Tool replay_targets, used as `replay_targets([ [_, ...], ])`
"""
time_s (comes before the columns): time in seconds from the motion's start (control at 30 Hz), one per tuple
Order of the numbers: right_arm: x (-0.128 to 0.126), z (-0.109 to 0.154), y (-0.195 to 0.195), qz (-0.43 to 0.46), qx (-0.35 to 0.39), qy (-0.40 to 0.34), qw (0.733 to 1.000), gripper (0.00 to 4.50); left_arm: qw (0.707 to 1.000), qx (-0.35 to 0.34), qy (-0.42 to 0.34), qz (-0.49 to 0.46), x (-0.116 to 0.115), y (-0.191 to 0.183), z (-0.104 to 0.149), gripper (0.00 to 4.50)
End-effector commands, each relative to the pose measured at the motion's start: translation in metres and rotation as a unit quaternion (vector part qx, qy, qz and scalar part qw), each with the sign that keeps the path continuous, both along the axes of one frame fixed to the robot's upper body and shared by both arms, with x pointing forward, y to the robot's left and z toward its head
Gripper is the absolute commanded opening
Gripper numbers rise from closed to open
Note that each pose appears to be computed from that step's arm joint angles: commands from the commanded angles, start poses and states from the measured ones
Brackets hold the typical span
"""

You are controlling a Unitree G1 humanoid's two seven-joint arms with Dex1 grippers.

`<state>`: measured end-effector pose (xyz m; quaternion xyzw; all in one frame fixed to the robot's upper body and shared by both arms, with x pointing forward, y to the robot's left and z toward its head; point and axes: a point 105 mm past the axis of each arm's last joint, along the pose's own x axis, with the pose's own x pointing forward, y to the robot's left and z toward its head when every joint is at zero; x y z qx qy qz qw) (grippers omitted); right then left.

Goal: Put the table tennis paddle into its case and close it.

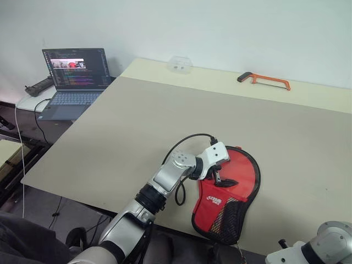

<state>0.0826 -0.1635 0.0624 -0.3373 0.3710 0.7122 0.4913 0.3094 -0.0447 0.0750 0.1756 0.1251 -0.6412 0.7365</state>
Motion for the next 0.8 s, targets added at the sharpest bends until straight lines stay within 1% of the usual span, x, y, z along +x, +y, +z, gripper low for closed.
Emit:
replay_targets([
  [0.03, 0.003, 0.005, 0.000, -0.006, 0.001, -0.002, 1.000, 2.33, 1.000, 0.018, 0.019, 0.004, -0.001, 0.002, -0.014, 4.50],
  [0.1, 0.009, 0.007, -0.004, -0.019, -0.004, -0.006, 1.000, 3.03, 1.000, 0.009, 0.019, -0.001, -0.002, 0.001, -0.010, 4.50],
  [0.23, 0.030, 0.015, -0.020, -0.063, -0.019, -0.028, 0.997, 4.38, 1.000, -0.019, 0.018, -0.013, -0.003, -0.001, 0.002, 4.50],
  [0.27, 0.036, 0.018, -0.026, -0.076, -0.024, -0.032, 0.996, 4.45, 0.999, -0.029, 0.018, -0.021, -0.005, 0.000, 0.007, 4.50],
  [0.4, 0.055, 0.033, -0.050, -0.131, -0.029, -0.054, 0.990, 4.45, 0.996, -0.077, 0.017, -0.050, -0.009, 0.002, 0.031, 4.50],
  [0.5, 0.075, 0.052, -0.058, -0.185, 0.028, -0.082, 0.979, 4.45, 0.991, -0.115, 0.007, -0.074, -0.009, 0.010, 0.057, 4.50],
  [0.6, 0.090, 0.067, -0.058, -0.240, 0.106, -0.083, 0.962, 4.45, 0.986, -0.137, 0.003, -0.096, -0.011, 0.022, 0.080, 4.50],
  [0.67, 0.100, 0.080, -0.059, -0.274, 0.158, -0.079, 0.945, 4.45, 0.983, -0.138, -0.002, -0.118, -0.015, 0.034, 0.092, 4.50],
  [0.8, 0.115, 0.105, -0.060, -0.316, 0.231, -0.088, 0.916, 4.45, 0.981, -0.137, 0.000, -0.140, -0.020, 0.067, 0.116, 4.50],
])
